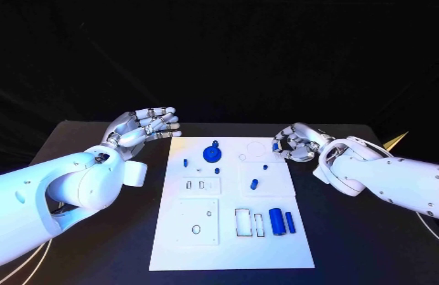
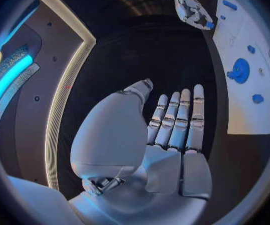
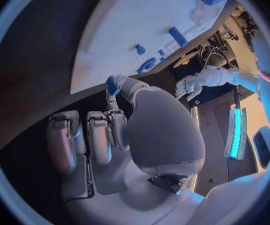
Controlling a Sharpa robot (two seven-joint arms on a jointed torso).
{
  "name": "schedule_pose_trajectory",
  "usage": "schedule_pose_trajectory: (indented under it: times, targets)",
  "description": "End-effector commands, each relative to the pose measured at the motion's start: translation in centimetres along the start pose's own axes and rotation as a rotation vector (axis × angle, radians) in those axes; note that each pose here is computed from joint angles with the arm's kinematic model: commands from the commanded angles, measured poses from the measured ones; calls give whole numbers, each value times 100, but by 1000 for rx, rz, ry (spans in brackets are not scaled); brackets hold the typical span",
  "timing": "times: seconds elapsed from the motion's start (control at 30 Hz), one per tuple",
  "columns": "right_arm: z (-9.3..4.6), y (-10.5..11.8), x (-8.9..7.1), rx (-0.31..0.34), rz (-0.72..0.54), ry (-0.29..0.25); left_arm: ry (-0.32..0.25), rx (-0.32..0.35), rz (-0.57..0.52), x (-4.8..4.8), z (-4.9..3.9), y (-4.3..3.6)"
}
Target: Assemble the parts on the task board
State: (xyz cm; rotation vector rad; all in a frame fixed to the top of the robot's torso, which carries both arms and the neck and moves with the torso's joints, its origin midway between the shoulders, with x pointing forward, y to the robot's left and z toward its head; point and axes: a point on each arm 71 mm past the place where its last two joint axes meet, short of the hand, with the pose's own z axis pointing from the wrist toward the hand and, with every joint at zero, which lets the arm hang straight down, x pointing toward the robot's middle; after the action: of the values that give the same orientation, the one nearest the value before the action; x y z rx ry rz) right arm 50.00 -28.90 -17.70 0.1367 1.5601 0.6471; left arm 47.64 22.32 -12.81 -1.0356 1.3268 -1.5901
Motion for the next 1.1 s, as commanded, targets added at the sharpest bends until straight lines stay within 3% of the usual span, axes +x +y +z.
schedule_pose_trajectory:
  times: [0.03,0.4,0.57,1.1]
  targets:
    - [-5,116,32,51,19,-16,17,5,-4,12,3,-6]
    - [-29,1016,511,-40,61,51,14,-4,-1,5,46,50]
    - [-35,1318,746,-63,57,91,13,-8,0,5,60,74]
    - [17,1666,1128,-81,0,154,18,-18,-2,12,60,89]
